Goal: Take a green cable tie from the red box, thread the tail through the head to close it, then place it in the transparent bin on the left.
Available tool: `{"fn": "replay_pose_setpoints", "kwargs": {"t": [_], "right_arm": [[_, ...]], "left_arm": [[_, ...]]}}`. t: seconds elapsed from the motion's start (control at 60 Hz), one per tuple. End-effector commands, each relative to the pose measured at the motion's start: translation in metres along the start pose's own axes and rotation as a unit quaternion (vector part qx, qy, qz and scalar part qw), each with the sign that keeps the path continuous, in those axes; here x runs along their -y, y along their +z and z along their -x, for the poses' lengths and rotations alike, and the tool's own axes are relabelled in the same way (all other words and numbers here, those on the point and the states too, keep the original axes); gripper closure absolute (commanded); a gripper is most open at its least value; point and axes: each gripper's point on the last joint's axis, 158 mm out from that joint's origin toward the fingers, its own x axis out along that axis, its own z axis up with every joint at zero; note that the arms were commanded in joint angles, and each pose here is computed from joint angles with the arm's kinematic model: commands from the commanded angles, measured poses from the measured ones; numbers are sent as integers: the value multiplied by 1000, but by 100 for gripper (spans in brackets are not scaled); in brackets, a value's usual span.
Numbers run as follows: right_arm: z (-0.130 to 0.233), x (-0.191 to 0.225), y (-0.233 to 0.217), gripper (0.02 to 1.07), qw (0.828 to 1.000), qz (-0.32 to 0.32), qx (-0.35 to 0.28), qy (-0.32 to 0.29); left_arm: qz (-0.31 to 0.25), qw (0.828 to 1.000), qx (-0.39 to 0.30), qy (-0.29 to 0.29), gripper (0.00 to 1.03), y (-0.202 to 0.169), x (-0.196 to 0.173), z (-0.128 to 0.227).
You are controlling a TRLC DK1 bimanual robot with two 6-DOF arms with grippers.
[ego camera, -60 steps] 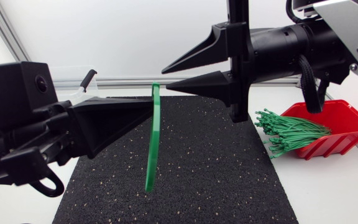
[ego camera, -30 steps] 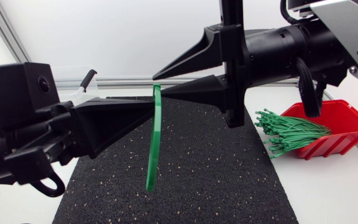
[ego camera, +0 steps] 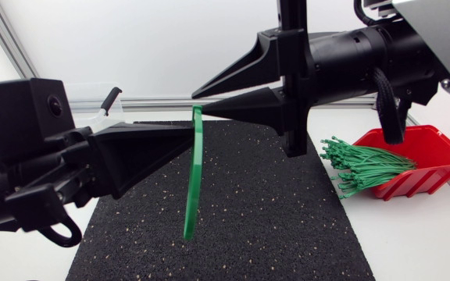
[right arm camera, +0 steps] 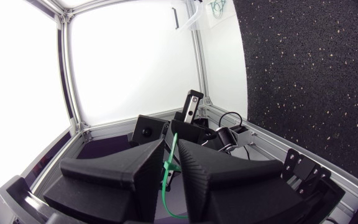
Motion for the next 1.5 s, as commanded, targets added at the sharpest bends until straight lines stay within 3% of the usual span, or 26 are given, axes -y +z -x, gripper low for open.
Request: {"fn": "replay_pose_setpoints", "kwargs": {"t": [0.0,0.217,0.35,0.417,1.1,1.483], "right_arm": [[-3,-8,1,88,1000,-1,0,5],[-4,-5,1,89,1000,-4,-2,3],[-4,-5,1,93,1000,-3,-1,3],[-4,-5,2,101,1000,-2,3,3],[-17,32,48,101,998,-49,19,-20],[-20,47,50,101,998,-59,19,-27]], "left_arm": [[-12,1000,3,-6,100,6,3,-2],[-13,1000,3,-7,100,6,4,-2],[-12,1000,3,-7,100,6,3,-2],[-12,1000,3,-7,100,6,3,-2],[-12,1000,6,-21,100,10,15,0],[-10,1000,5,-20,100,9,15,-1]]}}
